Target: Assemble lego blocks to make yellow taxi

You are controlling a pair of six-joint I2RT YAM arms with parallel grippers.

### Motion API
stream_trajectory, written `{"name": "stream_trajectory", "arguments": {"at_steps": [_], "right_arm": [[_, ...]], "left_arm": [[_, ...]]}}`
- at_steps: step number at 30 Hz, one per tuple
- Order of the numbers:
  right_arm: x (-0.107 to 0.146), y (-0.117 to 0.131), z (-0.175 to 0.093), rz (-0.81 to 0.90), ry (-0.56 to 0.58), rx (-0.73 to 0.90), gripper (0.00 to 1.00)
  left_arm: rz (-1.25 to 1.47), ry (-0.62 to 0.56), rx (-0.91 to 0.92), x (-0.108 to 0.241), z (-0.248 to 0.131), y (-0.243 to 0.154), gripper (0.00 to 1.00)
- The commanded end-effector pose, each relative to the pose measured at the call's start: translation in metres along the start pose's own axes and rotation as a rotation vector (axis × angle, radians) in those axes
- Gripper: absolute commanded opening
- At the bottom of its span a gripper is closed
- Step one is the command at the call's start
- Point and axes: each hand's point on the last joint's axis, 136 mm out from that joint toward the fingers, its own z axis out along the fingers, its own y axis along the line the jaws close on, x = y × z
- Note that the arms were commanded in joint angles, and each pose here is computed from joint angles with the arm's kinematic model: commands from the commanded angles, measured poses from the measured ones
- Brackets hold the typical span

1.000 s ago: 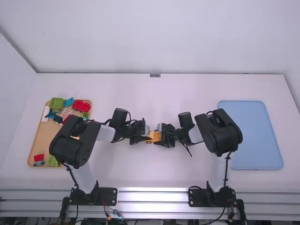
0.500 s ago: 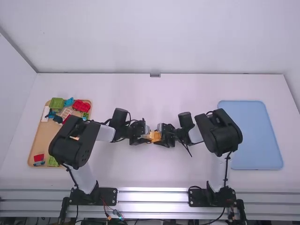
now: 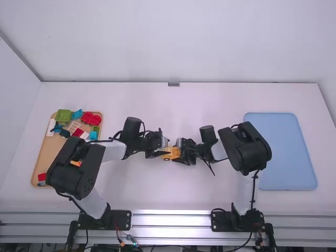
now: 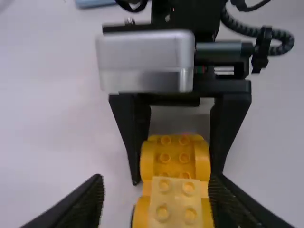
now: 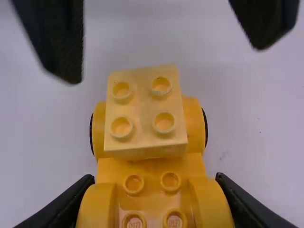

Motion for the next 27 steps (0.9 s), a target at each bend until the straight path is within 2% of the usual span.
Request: {"name": "stream_trajectory", "arguments": {"at_steps": [1, 5, 16, 21, 24, 27], "right_arm": [[0.011, -0.003, 0.001, 0.021, 0.037, 0.019, 0.50], [0.011, -0.003, 0.001, 0.021, 0.037, 0.017, 0.50], [0.009, 0.000, 0.004, 0.015, 0.036, 0.007, 0.50], [0.009, 0.000, 0.004, 0.015, 0.036, 0.007, 0.49], [0.010, -0.001, 0.004, 0.016, 0.038, 0.010, 0.50], [0.009, 0.000, 0.004, 0.015, 0.036, 0.008, 0.50]], "left_arm": [[-0.024, -0.021, 0.002, -0.007, -0.003, 0.002, 0.02], [-0.105, 0.069, -0.033, 0.015, -0.001, 0.006, 0.02], [-0.176, 0.125, 0.021, 0.041, 0.007, -0.011, 0.02], [-0.168, 0.123, 0.014, 0.041, 0.007, -0.009, 0.02], [-0.147, 0.115, -0.040, 0.035, 0.006, 0.005, 0.01], [-0.124, 0.045, -0.052, 0.008, -0.001, 0.011, 0.02]]}}
